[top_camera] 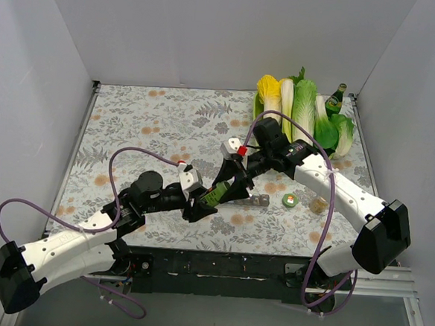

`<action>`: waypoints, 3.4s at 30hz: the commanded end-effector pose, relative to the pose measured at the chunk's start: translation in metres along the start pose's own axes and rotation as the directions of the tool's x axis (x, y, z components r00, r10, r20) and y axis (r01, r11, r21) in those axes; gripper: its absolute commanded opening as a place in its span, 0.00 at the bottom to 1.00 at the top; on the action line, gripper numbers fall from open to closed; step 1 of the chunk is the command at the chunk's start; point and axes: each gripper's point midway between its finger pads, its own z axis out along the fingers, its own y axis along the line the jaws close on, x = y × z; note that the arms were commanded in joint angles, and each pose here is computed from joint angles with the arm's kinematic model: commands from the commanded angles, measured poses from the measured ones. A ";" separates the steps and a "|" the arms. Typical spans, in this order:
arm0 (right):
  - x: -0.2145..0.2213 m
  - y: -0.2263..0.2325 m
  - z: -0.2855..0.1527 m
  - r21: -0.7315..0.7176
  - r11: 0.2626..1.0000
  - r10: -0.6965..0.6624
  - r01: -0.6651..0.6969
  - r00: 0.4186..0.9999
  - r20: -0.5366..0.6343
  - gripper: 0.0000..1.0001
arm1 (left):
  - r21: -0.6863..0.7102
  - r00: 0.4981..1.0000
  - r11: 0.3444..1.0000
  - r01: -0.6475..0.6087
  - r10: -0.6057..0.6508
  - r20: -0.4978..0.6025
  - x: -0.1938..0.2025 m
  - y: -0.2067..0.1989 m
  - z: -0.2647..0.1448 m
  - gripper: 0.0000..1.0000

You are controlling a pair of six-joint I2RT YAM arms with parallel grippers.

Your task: Sort the pills into containers

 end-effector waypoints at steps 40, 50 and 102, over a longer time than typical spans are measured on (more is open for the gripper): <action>0.061 -0.047 -0.146 0.476 0.880 0.024 -0.015 1.000 -0.013 0.98 | 0.019 0.971 0.993 -0.121 0.122 -0.207 0.054 0.032 -0.005 0.00; 0.091 -0.035 -0.160 0.516 0.855 0.019 -0.042 0.999 0.050 0.98 | 0.062 0.950 0.990 -0.128 0.141 -0.278 0.089 0.053 0.014 0.00; 0.110 -0.023 -0.166 0.509 0.856 0.028 -0.096 0.990 0.140 0.98 | 0.078 0.829 0.997 -0.023 0.062 -0.556 0.122 0.085 0.045 0.00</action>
